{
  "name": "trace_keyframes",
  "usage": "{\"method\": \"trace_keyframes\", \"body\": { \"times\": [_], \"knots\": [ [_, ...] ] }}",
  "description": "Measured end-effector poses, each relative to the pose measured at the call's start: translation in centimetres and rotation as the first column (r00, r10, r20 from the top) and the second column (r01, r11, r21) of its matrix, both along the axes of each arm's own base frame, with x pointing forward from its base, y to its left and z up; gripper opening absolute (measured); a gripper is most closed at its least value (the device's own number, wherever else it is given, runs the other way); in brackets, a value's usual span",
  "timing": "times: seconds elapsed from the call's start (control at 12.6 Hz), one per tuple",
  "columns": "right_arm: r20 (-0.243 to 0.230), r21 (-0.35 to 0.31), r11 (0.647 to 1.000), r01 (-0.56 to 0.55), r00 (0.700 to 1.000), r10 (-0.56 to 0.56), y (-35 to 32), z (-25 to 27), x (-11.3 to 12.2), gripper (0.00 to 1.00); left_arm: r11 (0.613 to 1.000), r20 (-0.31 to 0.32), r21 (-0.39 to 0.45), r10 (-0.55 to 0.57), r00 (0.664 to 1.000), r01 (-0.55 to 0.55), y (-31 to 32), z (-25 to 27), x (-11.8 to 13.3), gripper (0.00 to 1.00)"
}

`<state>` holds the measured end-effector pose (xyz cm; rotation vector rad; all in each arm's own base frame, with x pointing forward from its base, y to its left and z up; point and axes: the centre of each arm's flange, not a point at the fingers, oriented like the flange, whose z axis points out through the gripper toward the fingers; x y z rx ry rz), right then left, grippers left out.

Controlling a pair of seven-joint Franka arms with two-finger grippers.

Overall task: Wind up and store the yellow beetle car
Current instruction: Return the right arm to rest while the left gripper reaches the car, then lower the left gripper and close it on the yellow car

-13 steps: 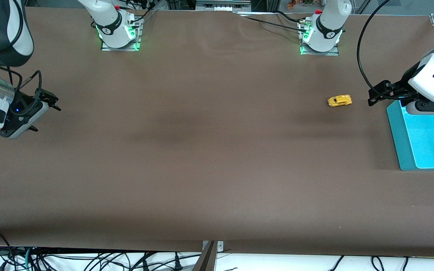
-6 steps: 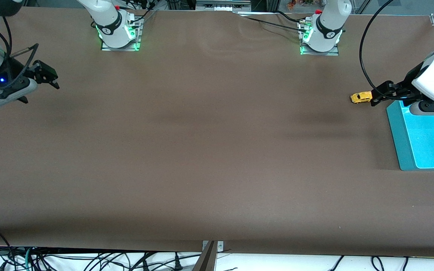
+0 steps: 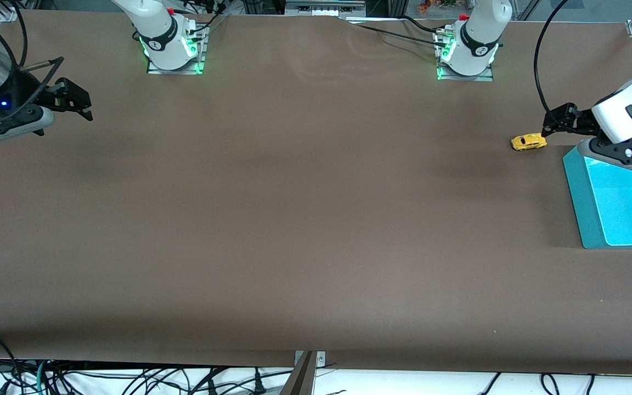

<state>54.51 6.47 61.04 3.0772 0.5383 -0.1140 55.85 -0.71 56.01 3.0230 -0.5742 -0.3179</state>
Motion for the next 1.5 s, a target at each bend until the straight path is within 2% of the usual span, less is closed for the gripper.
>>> {"method": "trace_keyframes", "body": {
  "times": [0.24,0.47,0.63,0.87,1.03,1.27,1.5],
  "knots": [
    [0.020,0.001,1.000,0.019,1.000,-0.019,0.5,0.9,-0.2,1.00,0.983,-0.035,-0.051,-0.176,0.984,0.175,2.8,-2.4,0.2,1.00],
    [0.027,0.000,0.998,0.056,0.998,-0.056,0.2,1.3,-0.3,1.00,0.945,-0.051,-0.048,-0.327,0.944,0.324,5.3,-5.4,-0.3,1.00],
    [0.027,-0.001,0.997,0.075,0.997,-0.075,0.1,1.3,-0.3,1.00,0.903,-0.054,-0.045,-0.429,0.902,0.427,6.5,-8.1,-1.6,1.00],
    [0.029,-0.002,0.994,0.111,0.993,-0.111,0.2,1.3,-0.3,1.00,0.812,-0.091,-0.100,-0.584,0.807,0.576,9.2,-14.5,-4.6,1.00],
    [0.029,-0.003,0.993,0.117,0.993,-0.117,0.5,1.3,-0.3,1.00,0.759,-0.055,-0.116,-0.648,0.759,0.640,11.6,-18.6,-6.2,1.00],
    [0.030,-0.003,0.992,0.122,0.992,-0.122,0.6,1.3,-0.3,1.00,0.709,0.002,-0.136,-0.698,0.716,0.692,16.4,-24.4,-10.3,1.00],
    [0.034,-0.011,0.991,0.134,0.990,-0.134,0.5,1.3,-0.3,1.00,0.657,0.037,-0.148,-0.743,0.668,0.739,17.7,-28.0,-13.6,1.00]
  ]
}}
